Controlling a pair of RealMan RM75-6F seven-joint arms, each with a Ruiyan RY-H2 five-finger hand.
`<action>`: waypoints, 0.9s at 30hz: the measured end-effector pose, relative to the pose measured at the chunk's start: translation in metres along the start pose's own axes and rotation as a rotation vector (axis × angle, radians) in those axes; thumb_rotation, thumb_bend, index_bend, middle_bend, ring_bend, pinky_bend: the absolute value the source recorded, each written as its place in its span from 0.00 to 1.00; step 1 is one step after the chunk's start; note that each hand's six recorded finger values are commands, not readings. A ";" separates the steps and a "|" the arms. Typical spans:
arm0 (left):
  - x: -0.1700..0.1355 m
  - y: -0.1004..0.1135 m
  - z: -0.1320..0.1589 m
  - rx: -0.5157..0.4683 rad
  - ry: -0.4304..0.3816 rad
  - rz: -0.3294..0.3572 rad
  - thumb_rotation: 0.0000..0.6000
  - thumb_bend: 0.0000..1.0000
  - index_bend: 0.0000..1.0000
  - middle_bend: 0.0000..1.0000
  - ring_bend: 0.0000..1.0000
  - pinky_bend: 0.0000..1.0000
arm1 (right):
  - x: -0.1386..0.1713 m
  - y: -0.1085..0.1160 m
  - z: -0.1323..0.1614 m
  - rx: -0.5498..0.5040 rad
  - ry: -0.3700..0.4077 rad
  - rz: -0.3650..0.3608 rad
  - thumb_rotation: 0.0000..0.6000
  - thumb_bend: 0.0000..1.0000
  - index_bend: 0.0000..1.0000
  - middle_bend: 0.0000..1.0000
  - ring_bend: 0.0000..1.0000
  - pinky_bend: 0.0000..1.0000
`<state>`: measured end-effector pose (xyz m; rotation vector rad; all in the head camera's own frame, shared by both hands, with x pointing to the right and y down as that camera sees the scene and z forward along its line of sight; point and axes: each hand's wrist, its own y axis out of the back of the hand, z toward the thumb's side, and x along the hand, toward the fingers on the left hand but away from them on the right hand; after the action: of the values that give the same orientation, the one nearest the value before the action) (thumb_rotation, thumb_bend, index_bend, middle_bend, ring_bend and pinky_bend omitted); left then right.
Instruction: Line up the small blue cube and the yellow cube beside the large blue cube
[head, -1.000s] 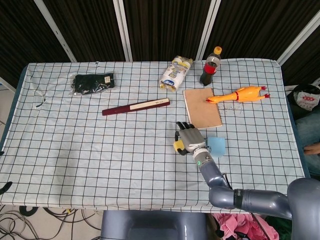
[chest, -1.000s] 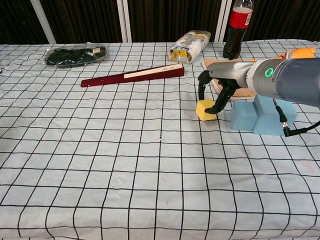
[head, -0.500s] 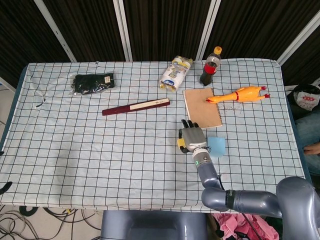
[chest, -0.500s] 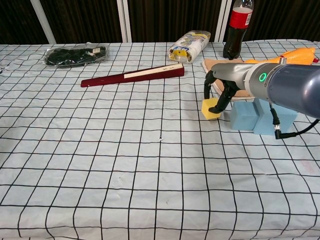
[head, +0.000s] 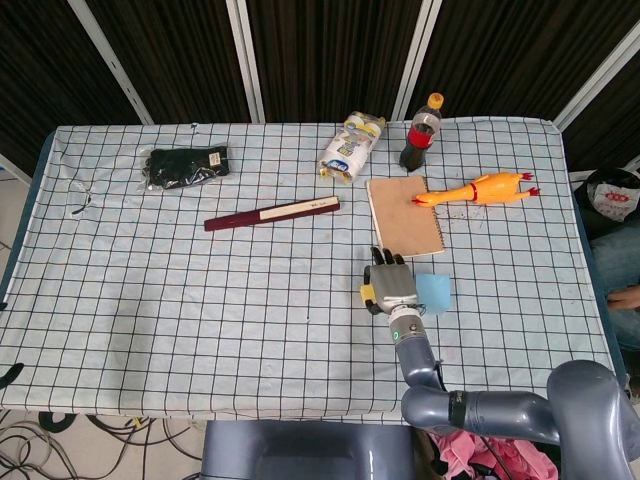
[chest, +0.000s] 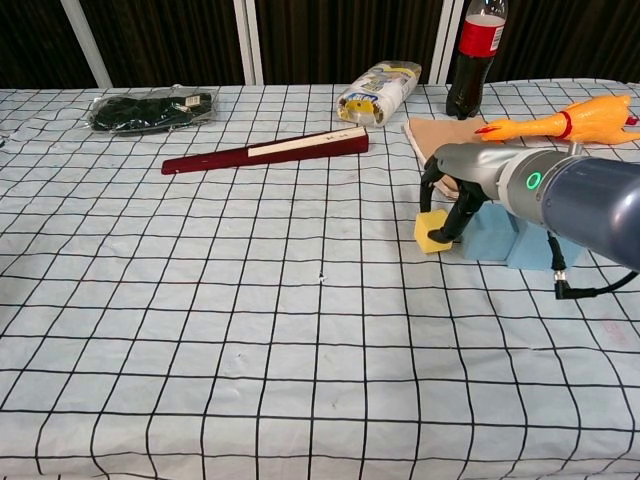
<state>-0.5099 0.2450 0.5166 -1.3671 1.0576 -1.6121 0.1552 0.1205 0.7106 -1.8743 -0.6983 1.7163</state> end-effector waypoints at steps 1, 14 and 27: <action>0.000 0.000 0.000 0.000 0.000 0.000 1.00 0.01 0.21 0.05 0.00 0.00 | 0.000 -0.001 0.000 0.001 -0.004 -0.002 1.00 0.36 0.49 0.02 0.00 0.09; 0.000 0.000 0.000 -0.003 -0.002 -0.001 1.00 0.01 0.21 0.05 0.00 0.00 | -0.001 -0.006 0.007 -0.063 -0.043 0.004 1.00 0.36 0.49 0.02 0.00 0.09; 0.000 0.000 0.000 -0.001 -0.002 -0.001 1.00 0.01 0.21 0.05 0.00 0.00 | -0.003 -0.003 0.010 -0.136 -0.083 -0.032 1.00 0.36 0.49 0.02 0.00 0.09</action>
<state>-0.5100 0.2450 0.5165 -1.3701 1.0572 -1.6107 0.1454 0.1207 0.7141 -1.8786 -0.8936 1.7747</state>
